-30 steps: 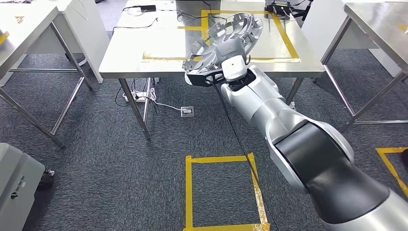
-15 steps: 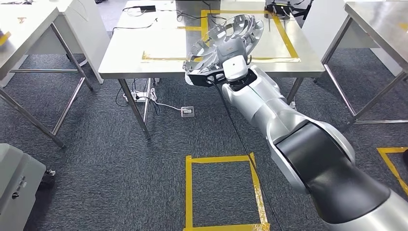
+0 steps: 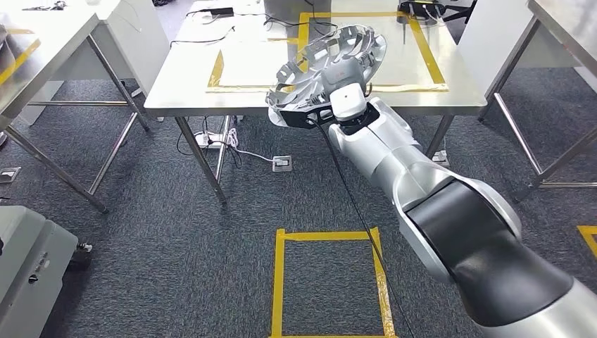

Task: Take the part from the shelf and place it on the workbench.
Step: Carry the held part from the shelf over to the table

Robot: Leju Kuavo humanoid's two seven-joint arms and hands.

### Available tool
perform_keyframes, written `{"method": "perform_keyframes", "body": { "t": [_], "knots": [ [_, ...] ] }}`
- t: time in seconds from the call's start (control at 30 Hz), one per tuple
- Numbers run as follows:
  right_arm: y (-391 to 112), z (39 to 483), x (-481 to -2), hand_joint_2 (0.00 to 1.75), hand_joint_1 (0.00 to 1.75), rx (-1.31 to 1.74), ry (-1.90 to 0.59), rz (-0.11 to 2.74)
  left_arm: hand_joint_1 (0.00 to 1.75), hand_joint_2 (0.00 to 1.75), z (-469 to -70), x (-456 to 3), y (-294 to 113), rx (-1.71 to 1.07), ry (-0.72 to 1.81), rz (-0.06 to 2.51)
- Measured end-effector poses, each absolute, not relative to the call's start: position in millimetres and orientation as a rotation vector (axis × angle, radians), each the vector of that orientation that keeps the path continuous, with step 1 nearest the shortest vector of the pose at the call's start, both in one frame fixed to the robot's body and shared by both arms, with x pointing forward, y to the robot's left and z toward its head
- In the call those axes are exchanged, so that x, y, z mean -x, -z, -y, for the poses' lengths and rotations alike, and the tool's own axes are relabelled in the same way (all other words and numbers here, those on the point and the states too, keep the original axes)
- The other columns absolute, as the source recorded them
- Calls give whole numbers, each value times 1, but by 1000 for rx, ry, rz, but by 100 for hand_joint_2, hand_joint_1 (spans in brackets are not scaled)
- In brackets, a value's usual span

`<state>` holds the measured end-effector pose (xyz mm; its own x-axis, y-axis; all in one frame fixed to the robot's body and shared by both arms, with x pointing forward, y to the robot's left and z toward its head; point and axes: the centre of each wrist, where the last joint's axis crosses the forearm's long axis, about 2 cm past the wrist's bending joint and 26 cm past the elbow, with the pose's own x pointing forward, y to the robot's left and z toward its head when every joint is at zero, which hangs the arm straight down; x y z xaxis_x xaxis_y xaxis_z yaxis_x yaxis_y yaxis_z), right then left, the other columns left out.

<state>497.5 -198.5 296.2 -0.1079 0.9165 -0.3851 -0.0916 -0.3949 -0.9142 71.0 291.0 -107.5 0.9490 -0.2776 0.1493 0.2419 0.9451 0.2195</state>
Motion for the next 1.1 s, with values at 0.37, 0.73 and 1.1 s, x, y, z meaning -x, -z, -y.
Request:
{"method": "perform_keyframes", "body": {
  "t": [0.37, 0.73, 1.1],
  "knots": [
    [-292, 198, -496, 175, 175, 1362, -1620, 966, 0, 175, -292, -71, 108, -209, 268, 180],
    [-271, 203, -491, 175, 175, 1340, -1625, 925, 0, 175, -288, -68, 108, -205, 271, 173],
    [-283, 210, -496, 175, 175, 1373, -1576, 925, 0, 175, -286, -72, 107, -210, 277, 175]
  ]
}}
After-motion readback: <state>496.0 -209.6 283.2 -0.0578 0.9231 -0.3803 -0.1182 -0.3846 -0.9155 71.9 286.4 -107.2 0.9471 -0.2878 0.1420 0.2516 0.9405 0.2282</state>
